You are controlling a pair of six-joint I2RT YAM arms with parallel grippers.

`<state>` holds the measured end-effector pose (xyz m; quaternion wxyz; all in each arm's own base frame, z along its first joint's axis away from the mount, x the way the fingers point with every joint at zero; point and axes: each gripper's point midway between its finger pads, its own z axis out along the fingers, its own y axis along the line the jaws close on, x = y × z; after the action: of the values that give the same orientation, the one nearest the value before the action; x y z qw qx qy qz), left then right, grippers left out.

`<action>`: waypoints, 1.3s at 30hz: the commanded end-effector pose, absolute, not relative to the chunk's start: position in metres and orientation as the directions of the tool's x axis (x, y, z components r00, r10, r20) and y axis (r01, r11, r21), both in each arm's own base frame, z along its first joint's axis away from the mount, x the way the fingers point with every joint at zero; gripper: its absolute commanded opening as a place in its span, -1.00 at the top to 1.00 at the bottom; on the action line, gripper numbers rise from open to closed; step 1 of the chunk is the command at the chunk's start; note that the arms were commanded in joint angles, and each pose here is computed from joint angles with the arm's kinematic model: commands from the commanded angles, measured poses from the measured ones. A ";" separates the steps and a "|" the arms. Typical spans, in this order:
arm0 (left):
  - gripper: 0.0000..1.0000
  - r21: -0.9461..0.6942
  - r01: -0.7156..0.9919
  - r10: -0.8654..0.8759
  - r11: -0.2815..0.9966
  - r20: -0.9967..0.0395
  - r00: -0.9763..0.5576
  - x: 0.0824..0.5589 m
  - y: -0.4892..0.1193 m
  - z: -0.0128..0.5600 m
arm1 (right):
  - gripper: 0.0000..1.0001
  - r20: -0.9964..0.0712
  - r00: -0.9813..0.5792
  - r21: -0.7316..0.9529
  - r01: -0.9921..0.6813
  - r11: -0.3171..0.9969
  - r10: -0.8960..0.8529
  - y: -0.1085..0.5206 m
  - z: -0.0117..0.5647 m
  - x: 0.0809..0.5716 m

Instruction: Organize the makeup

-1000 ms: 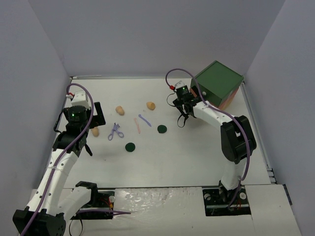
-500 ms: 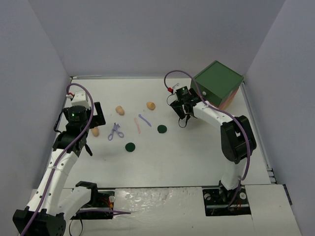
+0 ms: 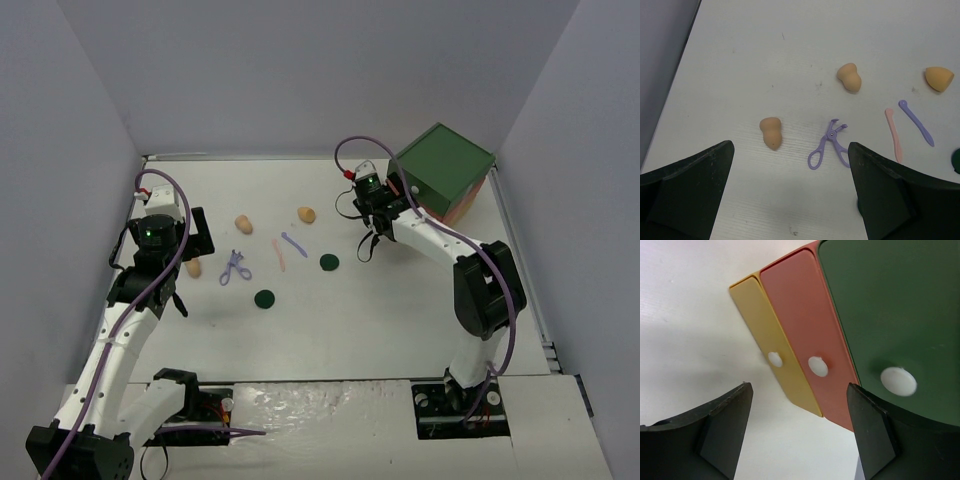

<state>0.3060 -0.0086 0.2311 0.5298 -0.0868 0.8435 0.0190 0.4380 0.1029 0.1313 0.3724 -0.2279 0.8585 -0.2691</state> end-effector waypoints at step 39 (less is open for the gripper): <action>-0.94 -0.087 -0.170 -0.142 0.982 -0.926 -0.350 0.312 -0.007 0.257 | 0.27 -0.404 -0.652 -0.901 0.162 0.402 -0.642 0.075 0.137 0.452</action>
<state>0.3056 -0.0086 0.2307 0.5290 -0.0867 0.8439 0.0192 0.4488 0.0858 0.1144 0.3616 -0.2147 0.7544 -0.5039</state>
